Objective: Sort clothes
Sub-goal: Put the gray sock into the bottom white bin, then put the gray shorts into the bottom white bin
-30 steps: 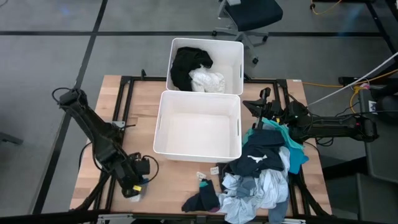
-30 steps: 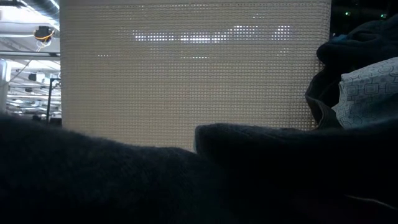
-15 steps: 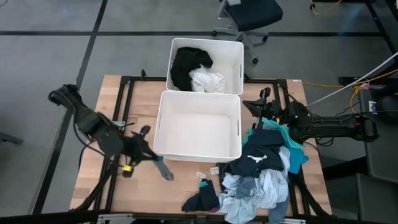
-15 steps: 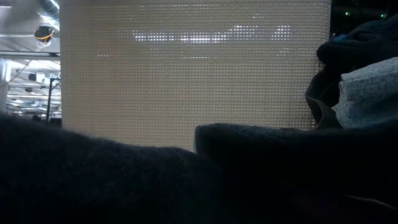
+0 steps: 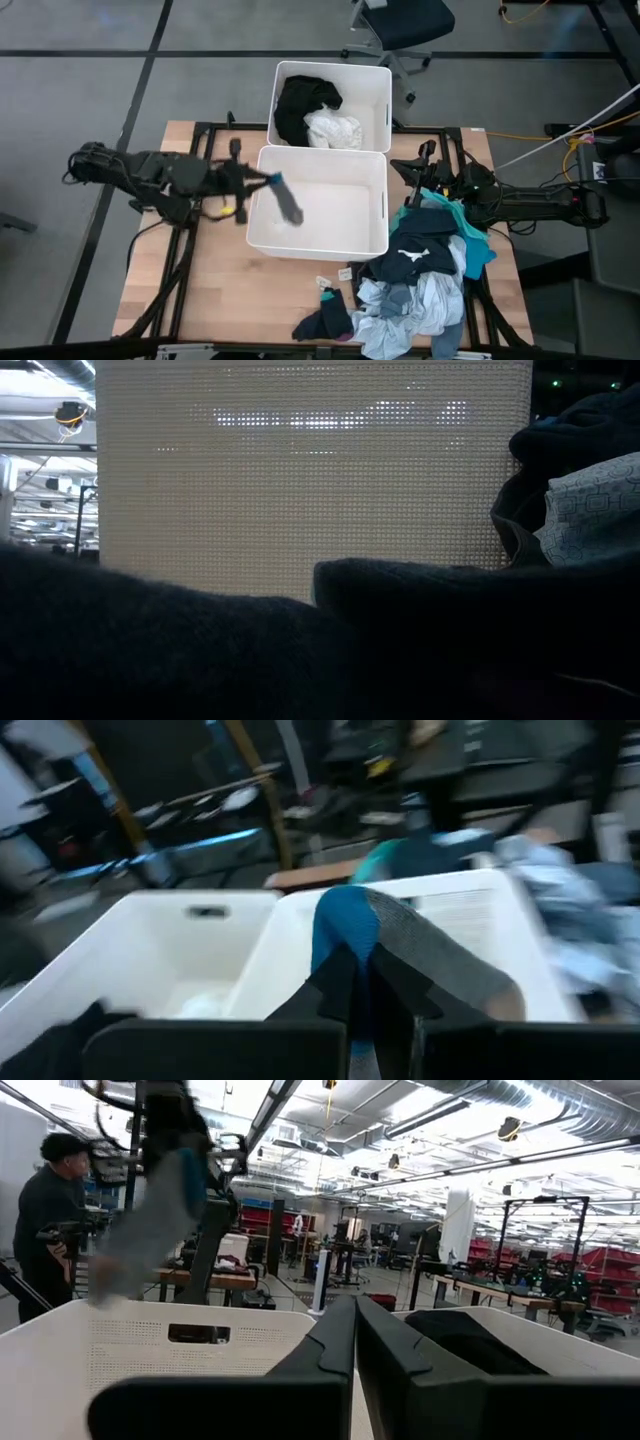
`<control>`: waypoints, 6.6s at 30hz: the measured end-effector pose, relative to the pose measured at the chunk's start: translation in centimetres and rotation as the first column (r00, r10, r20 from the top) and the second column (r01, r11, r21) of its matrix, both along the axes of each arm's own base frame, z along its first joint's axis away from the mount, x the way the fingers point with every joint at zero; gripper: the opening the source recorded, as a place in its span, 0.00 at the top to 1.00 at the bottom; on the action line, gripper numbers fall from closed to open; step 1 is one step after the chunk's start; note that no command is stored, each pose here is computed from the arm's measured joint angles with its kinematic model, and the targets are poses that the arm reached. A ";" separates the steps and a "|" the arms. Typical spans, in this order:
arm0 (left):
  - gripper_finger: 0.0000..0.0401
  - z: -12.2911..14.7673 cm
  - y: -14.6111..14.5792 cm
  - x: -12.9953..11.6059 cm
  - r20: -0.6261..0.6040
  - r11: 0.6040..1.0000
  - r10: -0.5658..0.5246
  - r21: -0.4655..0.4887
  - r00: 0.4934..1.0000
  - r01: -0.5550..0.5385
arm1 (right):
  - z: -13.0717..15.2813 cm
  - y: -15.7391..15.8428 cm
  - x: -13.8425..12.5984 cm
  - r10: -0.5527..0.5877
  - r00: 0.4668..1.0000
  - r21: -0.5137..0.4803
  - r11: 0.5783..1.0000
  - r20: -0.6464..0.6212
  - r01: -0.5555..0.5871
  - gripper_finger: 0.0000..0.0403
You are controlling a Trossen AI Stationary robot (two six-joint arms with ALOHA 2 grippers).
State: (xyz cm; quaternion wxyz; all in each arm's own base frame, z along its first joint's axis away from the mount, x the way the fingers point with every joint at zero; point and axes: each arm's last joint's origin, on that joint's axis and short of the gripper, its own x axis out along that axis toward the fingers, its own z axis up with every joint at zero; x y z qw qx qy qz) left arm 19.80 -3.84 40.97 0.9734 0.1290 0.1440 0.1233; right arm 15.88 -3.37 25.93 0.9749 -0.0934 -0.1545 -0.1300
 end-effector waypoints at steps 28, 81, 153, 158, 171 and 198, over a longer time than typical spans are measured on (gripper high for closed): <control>0.61 -5.8 6.5 0.5 -0.036 0.948 0.307 -0.075 0.951 -0.308 | 0.0 0.0 0.0 0.002 1.000 0.004 1.000 0.006 -0.002 0.96; 0.62 -11.5 5.5 -9.1 0.274 0.997 0.019 0.069 0.962 -0.040 | 14.7 17.2 5.3 0.263 0.617 0.536 0.786 -0.741 0.308 0.96; 0.62 -11.1 5.5 -9.1 0.286 0.989 0.002 0.141 0.958 -0.044 | 5.2 16.7 3.6 0.090 0.024 0.084 0.756 -0.996 0.649 0.98; 0.62 -11.1 5.5 -9.1 0.286 0.989 0.002 0.141 0.958 -0.044 | 9.0 16.5 3.8 0.083 0.217 0.203 0.757 -0.973 0.621 0.97; 0.62 -11.1 5.5 -9.1 0.286 0.989 0.003 0.139 0.958 -0.044 | 16.3 15.6 3.5 0.059 0.517 0.362 0.782 -0.854 0.508 0.99; 0.62 -11.1 5.5 -9.1 0.285 0.989 0.002 0.142 0.958 -0.045 | 22.2 9.7 9.4 -0.223 0.737 0.179 0.888 -0.638 0.424 0.97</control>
